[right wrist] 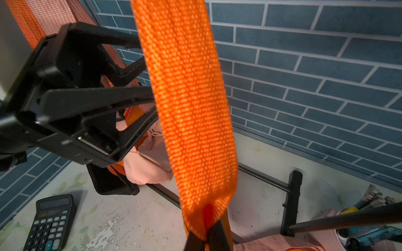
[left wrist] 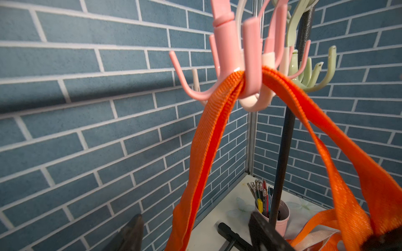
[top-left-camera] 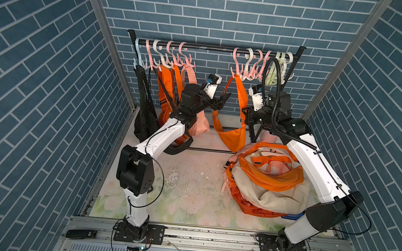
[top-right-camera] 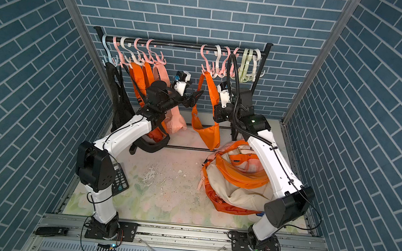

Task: Take the bag off the hook
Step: Pick up the bag from the hook.

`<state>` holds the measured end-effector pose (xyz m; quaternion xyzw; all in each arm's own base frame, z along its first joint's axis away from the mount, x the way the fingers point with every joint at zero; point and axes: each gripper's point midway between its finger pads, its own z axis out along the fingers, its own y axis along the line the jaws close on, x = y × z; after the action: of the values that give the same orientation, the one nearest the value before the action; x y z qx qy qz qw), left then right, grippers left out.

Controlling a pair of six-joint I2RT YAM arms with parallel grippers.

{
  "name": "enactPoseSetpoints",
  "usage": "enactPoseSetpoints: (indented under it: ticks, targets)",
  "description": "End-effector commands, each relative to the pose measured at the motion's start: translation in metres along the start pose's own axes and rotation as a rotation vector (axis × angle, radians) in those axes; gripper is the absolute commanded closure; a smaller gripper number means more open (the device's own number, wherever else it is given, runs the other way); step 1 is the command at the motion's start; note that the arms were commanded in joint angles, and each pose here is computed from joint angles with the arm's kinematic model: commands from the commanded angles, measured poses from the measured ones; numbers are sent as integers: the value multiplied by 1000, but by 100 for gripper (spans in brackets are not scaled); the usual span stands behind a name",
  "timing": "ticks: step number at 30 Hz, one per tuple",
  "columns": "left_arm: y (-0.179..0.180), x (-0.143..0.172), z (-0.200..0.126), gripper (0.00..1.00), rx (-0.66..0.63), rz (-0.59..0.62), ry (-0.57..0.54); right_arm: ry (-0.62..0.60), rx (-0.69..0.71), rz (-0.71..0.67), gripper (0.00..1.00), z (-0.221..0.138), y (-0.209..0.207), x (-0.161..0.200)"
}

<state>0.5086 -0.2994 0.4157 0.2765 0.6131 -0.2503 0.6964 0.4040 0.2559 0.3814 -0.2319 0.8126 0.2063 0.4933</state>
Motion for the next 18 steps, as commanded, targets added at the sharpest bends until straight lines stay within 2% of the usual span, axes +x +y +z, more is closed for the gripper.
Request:
enactPoseSetpoints:
  ticks: [1, 5, 8, 13, 18]
  targets:
    - [7, -16, 5, 31, 0, 2, -66, -25, -20, 10, 100, -16, 5, -12]
    - [6, -18, 13, 49, 27, -1, -83, -22, -14, 12, 100, -18, 4, -12]
    - [2, -16, 18, 70, 55, -3, -68, -17, -8, 16, 100, -18, 3, -11]
    - [-1, -20, 16, 100, 70, -4, -80, -18, -7, 20, 100, -19, 3, -12]
    - [0, -34, 9, 100, 57, -6, -64, -23, -13, 27, 100, -20, 4, -15]
